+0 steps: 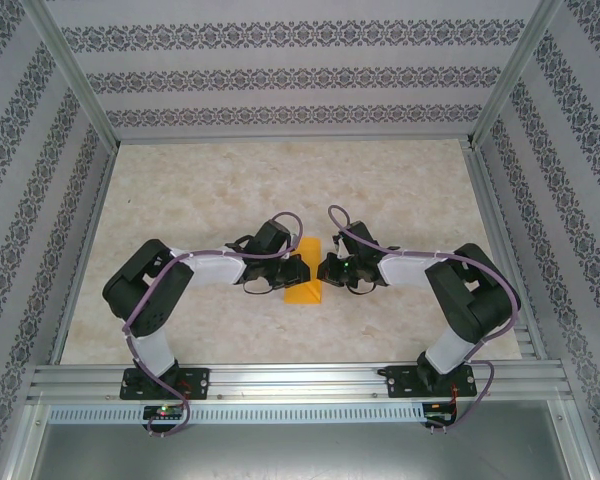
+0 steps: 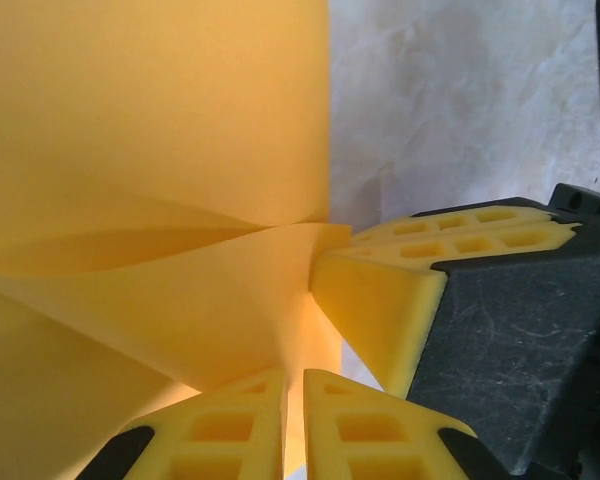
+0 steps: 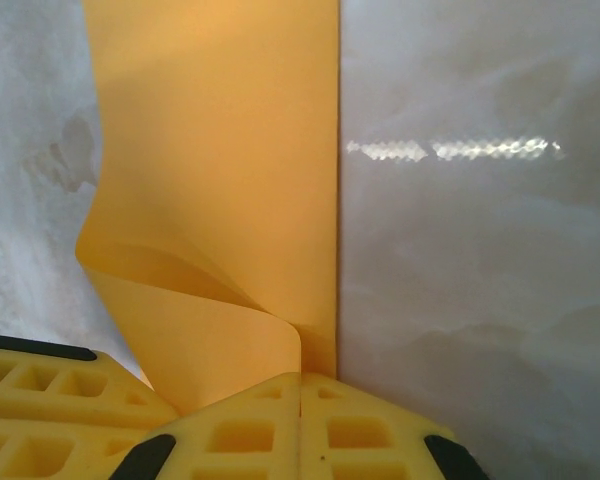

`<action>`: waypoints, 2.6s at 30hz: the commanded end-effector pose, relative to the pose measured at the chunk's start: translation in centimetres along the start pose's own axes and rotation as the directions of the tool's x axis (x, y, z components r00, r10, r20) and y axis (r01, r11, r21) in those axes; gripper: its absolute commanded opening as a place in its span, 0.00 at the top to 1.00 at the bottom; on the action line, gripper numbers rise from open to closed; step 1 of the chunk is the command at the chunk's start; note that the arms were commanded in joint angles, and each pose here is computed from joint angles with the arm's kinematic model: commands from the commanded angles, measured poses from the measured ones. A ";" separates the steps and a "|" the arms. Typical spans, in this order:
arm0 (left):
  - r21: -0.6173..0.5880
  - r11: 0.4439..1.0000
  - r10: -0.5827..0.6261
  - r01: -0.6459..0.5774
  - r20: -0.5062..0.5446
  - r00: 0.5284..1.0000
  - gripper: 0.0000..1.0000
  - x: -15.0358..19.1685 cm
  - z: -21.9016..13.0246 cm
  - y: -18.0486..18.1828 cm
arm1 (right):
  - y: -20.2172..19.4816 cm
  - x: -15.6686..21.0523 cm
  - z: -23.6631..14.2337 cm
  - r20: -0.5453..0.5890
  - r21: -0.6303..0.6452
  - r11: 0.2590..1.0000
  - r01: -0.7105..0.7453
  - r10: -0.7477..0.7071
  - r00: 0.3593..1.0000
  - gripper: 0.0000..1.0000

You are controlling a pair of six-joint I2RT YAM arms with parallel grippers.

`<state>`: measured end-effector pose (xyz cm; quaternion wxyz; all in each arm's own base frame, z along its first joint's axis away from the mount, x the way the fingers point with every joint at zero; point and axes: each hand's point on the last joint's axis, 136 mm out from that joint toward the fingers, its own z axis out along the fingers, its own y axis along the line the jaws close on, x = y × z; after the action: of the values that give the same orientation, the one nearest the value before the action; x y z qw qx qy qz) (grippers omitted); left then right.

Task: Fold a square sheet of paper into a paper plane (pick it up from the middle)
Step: Fold the triangle a second time at the center of the table.

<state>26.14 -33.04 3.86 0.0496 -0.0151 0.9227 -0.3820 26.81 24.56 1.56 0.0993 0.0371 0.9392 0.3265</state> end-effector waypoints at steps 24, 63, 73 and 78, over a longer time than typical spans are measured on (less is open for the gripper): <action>-0.010 1.000 0.013 -0.013 -0.028 1.000 0.86 0.4 1.0 0.2 | 0.2 -1.0 0.9 0.002 0.015 0.999 0.038 -0.038 0.999 0.94; -0.006 0.999 0.037 -0.037 -0.020 0.999 0.86 0.2 0.8 -0.1 | 0.2 -0.2 0.7 -0.006 0.026 1.000 0.018 -0.017 1.000 0.93; -0.059 0.998 0.016 -0.018 -0.031 0.999 0.87 0.4 1.3 1.2 | -0.1 -0.1 1.0 -0.016 0.037 0.999 0.017 -0.017 1.000 0.93; -0.075 0.997 0.010 -0.013 -0.040 0.999 0.87 0.5 1.5 1.6 | -0.3 0.0 1.0 -0.017 0.046 0.999 0.013 -0.012 1.000 0.93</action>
<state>25.91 -32.76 1.99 0.0322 -0.0168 0.9318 -0.3612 27.07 25.01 1.31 0.0944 0.0302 0.9420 0.3207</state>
